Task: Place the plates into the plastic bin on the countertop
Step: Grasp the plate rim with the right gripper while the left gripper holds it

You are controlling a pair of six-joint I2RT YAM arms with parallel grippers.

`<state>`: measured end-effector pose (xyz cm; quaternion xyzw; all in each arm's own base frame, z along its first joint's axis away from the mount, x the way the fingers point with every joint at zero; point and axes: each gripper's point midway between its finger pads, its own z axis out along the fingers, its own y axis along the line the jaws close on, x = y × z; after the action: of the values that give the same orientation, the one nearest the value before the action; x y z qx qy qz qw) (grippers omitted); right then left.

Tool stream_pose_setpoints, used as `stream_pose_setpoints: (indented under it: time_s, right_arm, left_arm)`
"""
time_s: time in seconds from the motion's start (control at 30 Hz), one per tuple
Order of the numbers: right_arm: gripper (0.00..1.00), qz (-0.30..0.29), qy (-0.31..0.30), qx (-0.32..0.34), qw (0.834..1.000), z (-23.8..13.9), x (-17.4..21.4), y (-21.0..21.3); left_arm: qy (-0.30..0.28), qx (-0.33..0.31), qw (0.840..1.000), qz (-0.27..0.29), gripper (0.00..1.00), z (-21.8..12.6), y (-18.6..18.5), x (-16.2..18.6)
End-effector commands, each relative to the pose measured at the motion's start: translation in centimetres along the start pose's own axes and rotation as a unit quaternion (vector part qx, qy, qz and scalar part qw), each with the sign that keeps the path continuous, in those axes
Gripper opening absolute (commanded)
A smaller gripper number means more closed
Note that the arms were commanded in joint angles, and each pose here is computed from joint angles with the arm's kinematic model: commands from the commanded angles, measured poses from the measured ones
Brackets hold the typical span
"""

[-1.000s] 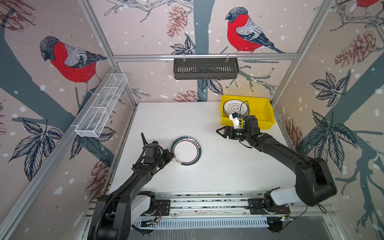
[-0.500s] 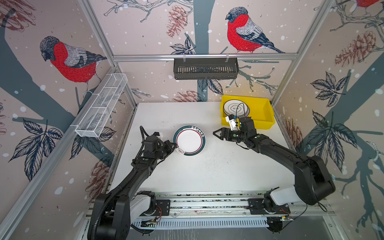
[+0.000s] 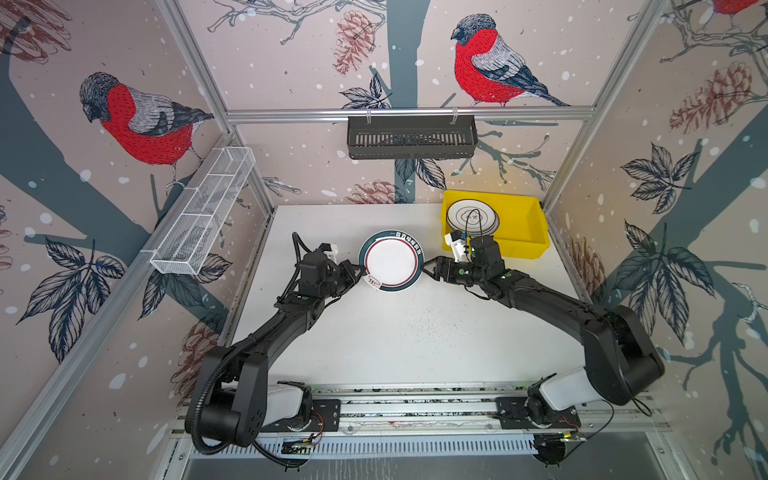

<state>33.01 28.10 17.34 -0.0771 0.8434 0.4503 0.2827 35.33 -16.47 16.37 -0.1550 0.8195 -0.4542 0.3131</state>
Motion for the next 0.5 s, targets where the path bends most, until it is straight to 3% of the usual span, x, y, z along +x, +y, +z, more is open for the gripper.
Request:
stream_pose_setpoints:
  time_s: [0.0,0.2,0.47]
  right_arm:
    - [0.75,-0.012,-0.034,-0.007,0.999,-0.1,-1.0,1.1]
    - [0.70,-0.020,-0.047,-0.009,0.999,0.0,-1.3,1.7]
    - [0.39,-0.004,-0.058,-0.012,0.998,-0.2,-1.5,1.8]
  left_arm:
    - [-0.009,0.057,0.998,0.028,0.00,0.8,-3.7,-0.9]
    - [0.007,0.088,0.996,0.026,0.00,2.4,-5.6,0.3]
    - [0.015,0.099,0.995,0.023,0.00,3.4,-5.7,0.6]
